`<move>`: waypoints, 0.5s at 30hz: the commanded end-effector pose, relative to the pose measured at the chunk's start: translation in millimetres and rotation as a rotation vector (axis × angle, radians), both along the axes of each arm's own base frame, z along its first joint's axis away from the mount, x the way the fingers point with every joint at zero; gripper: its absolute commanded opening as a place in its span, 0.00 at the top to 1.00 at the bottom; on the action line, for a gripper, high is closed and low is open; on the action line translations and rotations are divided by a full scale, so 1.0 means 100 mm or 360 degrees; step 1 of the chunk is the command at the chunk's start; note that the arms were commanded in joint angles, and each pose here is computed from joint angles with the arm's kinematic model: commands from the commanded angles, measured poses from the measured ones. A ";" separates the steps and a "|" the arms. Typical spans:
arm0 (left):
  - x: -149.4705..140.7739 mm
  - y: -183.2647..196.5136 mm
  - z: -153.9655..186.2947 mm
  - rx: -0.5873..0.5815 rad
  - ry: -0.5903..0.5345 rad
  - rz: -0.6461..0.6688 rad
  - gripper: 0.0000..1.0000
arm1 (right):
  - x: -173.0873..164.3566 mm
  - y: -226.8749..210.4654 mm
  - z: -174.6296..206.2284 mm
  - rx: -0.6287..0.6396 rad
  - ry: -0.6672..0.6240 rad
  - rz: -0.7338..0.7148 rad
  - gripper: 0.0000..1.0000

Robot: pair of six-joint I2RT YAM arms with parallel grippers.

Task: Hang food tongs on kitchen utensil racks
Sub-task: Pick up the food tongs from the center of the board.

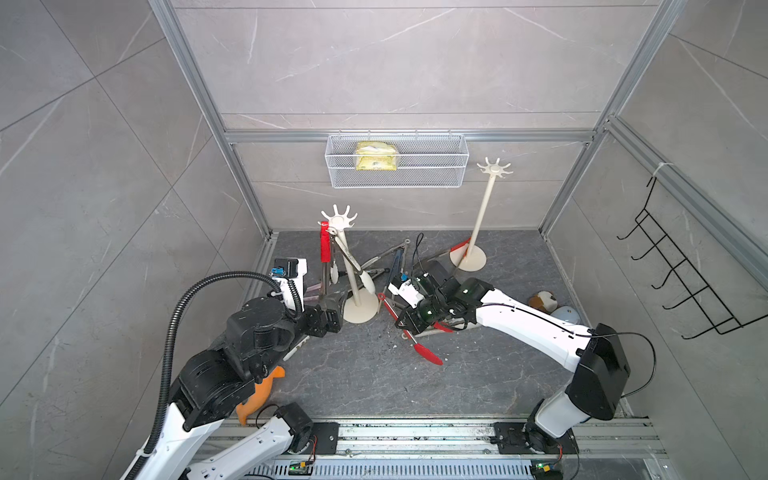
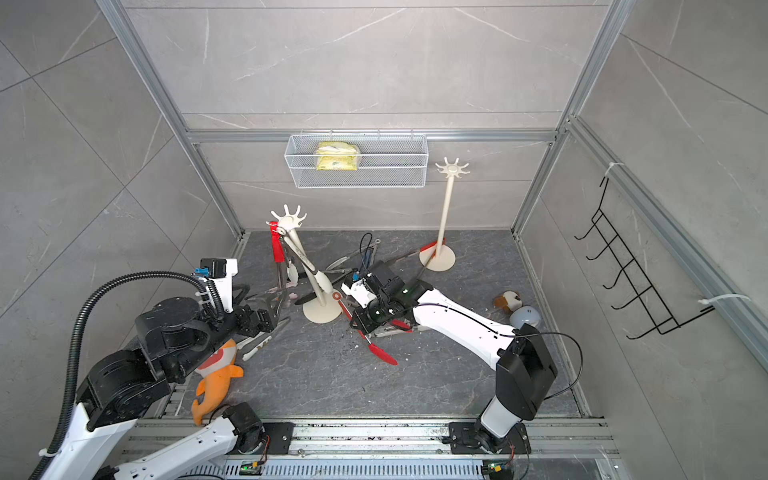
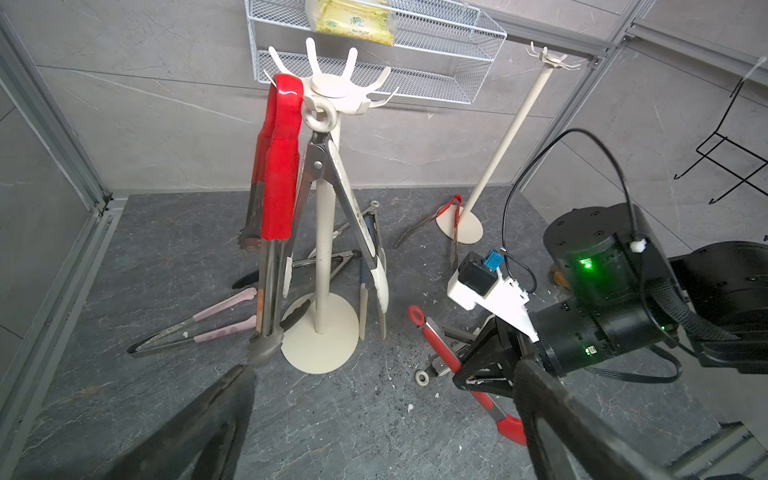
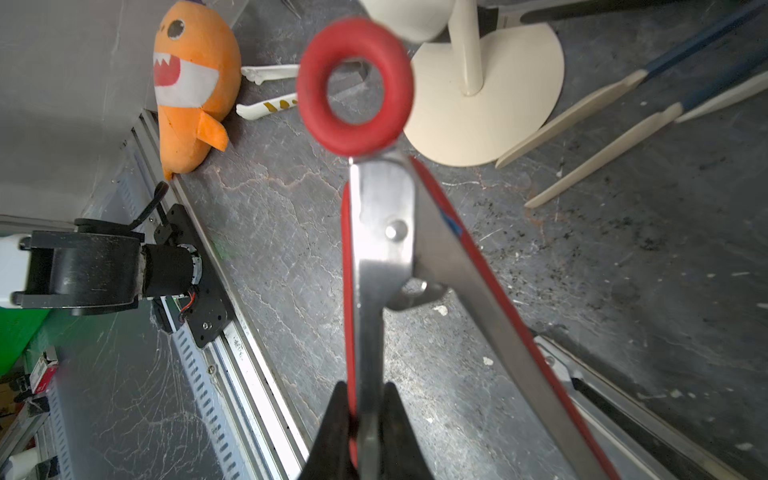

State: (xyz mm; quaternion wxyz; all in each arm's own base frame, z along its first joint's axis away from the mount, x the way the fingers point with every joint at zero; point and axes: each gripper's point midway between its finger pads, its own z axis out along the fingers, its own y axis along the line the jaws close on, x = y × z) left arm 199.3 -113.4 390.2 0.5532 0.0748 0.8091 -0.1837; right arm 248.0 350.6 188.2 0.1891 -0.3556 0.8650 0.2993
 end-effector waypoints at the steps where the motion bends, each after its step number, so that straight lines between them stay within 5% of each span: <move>1: 0.00 -0.01 0.07 -0.0046 -0.0034 -0.0008 0.00 | 0.10 -0.03 0.38 0.0057 -0.0154 -0.0033 1.00; 15: -0.02 0.03 -0.03 -0.0041 -0.0010 0.0021 0.01 | 0.33 -0.04 1.06 0.0201 -0.0423 -0.0182 1.00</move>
